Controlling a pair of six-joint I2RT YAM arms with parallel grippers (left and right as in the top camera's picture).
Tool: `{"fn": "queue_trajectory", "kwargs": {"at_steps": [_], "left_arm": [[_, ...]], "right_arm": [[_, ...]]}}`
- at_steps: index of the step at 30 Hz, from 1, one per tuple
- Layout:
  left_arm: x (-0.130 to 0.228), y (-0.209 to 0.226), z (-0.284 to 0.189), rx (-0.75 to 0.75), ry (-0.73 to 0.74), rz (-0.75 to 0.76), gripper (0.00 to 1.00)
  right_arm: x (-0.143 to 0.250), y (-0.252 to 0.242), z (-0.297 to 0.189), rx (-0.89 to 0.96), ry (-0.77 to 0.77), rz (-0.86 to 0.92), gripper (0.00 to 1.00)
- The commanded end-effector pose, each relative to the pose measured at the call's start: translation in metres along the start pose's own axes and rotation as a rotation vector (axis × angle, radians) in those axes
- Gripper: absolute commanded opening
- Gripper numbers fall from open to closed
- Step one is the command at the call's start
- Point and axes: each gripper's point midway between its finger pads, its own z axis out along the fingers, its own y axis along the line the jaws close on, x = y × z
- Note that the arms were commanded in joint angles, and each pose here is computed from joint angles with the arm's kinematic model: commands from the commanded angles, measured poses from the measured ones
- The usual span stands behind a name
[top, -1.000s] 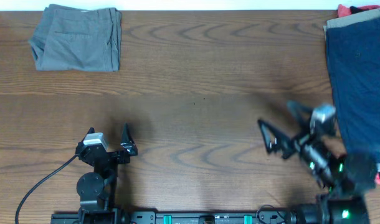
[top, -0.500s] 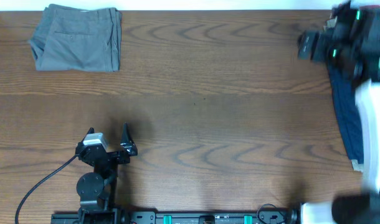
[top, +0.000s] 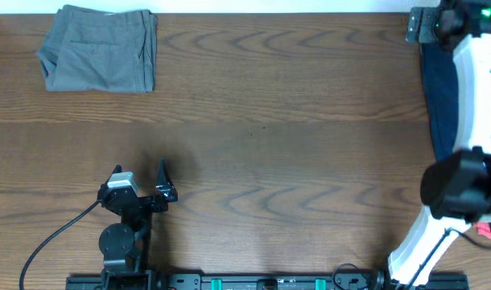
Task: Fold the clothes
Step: 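Reach the right gripper to the dark blue shorts on the right stack, then grasp the top dark blue shorts with the right gripper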
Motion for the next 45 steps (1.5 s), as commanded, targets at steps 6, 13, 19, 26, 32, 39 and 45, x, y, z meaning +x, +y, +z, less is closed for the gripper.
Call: {"fn": "queue_trajectory", "kwargs": {"at_steps": [6,13,19,26,32,39,45], "left_arm": [[0.015,0.007,0.001,-0.028,0.038,0.006,0.98],[0.015,0.007,0.001,-0.028,0.038,0.006,0.98],[0.015,0.007,0.001,-0.028,0.038,0.006,0.98],[0.015,0.007,0.001,-0.028,0.038,0.006,0.98],[0.015,0.007,0.001,-0.028,0.038,0.006,0.98],[0.015,0.007,0.001,-0.028,0.038,0.006,0.98],[0.015,0.007,0.001,-0.028,0.038,0.006,0.98]], "right_arm": [[0.048,-0.034,0.095,0.34,0.178,-0.169,0.99],[0.083,-0.023,0.15,0.336,0.252,-0.195,0.99],[0.097,-0.027,0.177,0.334,0.264,-0.178,0.99],[0.096,-0.034,0.182,0.337,0.25,-0.155,0.96],[0.099,-0.034,0.185,0.294,0.256,-0.141,0.6],[0.1,-0.033,0.184,0.296,0.26,-0.136,0.42],[0.1,-0.04,0.178,0.334,0.265,-0.093,0.11]]}}
